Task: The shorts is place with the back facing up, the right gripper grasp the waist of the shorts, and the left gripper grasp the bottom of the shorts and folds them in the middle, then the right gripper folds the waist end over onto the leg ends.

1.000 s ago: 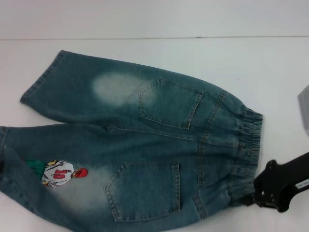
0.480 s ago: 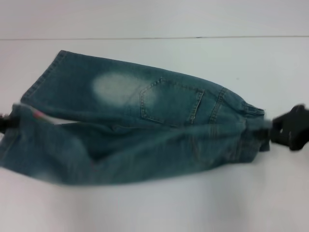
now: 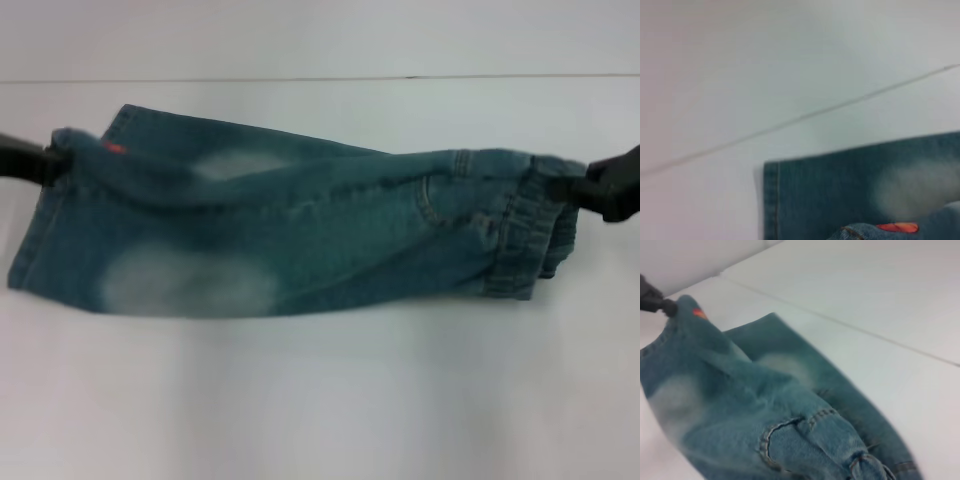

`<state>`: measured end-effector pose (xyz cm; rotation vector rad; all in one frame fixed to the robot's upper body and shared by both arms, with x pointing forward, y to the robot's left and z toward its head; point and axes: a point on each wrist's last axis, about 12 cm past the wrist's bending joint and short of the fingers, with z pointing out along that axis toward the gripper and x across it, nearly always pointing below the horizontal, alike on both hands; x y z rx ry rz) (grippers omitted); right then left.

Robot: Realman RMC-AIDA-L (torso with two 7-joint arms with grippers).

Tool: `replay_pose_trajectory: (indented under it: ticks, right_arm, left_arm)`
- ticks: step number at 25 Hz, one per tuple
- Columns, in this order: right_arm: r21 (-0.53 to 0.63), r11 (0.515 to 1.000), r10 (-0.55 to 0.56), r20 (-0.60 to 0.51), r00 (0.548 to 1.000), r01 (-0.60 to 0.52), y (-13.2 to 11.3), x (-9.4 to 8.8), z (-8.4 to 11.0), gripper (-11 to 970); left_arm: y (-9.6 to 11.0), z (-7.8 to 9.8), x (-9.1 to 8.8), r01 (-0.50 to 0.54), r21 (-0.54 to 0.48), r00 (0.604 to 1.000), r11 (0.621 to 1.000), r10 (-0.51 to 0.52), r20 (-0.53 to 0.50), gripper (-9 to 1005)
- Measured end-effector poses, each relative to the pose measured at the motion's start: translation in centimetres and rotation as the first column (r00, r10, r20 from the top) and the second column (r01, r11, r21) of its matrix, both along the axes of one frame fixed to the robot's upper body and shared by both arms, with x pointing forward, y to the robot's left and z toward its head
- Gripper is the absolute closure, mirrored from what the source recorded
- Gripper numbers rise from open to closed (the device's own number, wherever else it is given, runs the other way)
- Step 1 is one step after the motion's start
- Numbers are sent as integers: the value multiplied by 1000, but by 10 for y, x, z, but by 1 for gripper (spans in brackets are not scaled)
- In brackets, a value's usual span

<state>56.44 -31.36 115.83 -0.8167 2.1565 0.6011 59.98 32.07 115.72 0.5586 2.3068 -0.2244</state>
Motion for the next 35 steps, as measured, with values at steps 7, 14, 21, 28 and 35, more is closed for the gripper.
replay_pose_trajectory:
  ticks: [7,14,21,28,35]
  right_arm:
    - [-18,998,-59,4,998,59,-4,6,-1,882]
    - [-58,992,-111,20,994,112,-7,12,-3,875]
    - [-71,982,-176,24,984,178,-10,22,-7,868]
    - [-113,974,-192,39,981,195,-10,32,-8,861]
    - [-147,969,-192,62,979,199,-11,38,-16,854]
  left_arm:
    - [-19,6,16,20,51,997,998,-24,80,954]
    - [-36,8,32,35,67,991,997,-44,128,954]
    - [-49,5,44,37,70,988,997,-47,147,954]
    - [-59,0,55,30,71,986,997,-41,159,954]
    - [-69,-6,67,25,77,986,997,-37,161,954]
